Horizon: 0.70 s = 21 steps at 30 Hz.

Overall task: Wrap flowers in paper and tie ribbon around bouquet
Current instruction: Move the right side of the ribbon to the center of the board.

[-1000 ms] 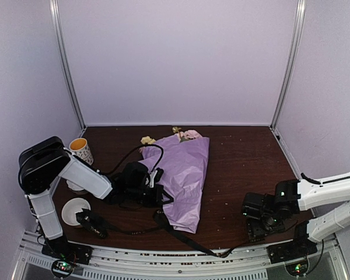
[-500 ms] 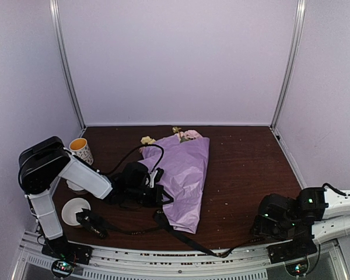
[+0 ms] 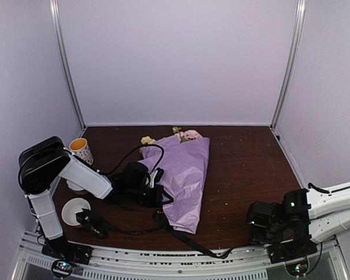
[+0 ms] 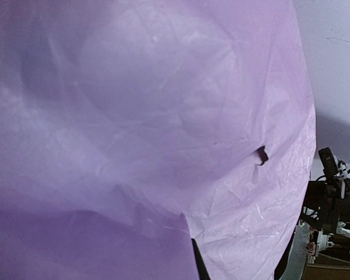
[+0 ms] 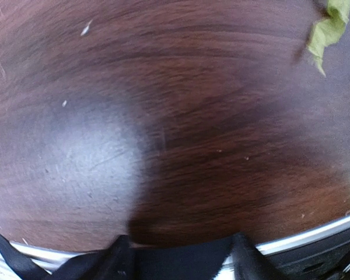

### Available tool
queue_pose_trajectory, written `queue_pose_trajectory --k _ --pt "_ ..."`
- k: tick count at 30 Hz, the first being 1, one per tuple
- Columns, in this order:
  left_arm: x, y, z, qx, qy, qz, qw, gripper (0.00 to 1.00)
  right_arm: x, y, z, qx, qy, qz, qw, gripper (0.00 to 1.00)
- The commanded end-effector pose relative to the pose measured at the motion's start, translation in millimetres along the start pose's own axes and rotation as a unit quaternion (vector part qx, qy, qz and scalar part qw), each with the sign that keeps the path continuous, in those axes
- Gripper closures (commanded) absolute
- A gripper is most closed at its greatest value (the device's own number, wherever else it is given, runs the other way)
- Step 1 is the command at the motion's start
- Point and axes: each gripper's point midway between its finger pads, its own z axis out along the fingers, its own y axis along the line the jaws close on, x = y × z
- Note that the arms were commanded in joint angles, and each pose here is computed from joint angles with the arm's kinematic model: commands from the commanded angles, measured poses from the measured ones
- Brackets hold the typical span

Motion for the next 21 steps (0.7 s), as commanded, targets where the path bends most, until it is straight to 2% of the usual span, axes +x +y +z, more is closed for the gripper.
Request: queue_pose_trajectory --k 1,4,8,16,21 --pt "-8.6 -11.5 -1.3 0.015 -0.011 0.016 1.0 1.0 1.0 19.4 12.8 -0.036 0.001 0.001 0.999 0.54" --pt "-8.5 -11.8 -1.6 0.015 -0.009 0.016 1.0 1.0 2.8 25.8 14.2 -0.059 0.005 0.01 0.998 0.77" --pt "-7.8 -10.9 -2.2 0.014 -0.01 0.016 1.0 1.0 -6.0 26.3 3.6 -0.072 -0.019 0.012 0.997 1.0" --pt "-9.4 -13.3 -3.3 0.014 -0.01 0.023 1.0 1.0 -52.4 22.6 -18.4 -0.103 -0.095 0.033 0.99 1.0" --pt "-9.2 -12.9 -5.2 0.012 -0.011 0.024 1.0 1.0 -85.3 17.9 -34.6 -0.071 -0.129 0.016 0.989 1.0"
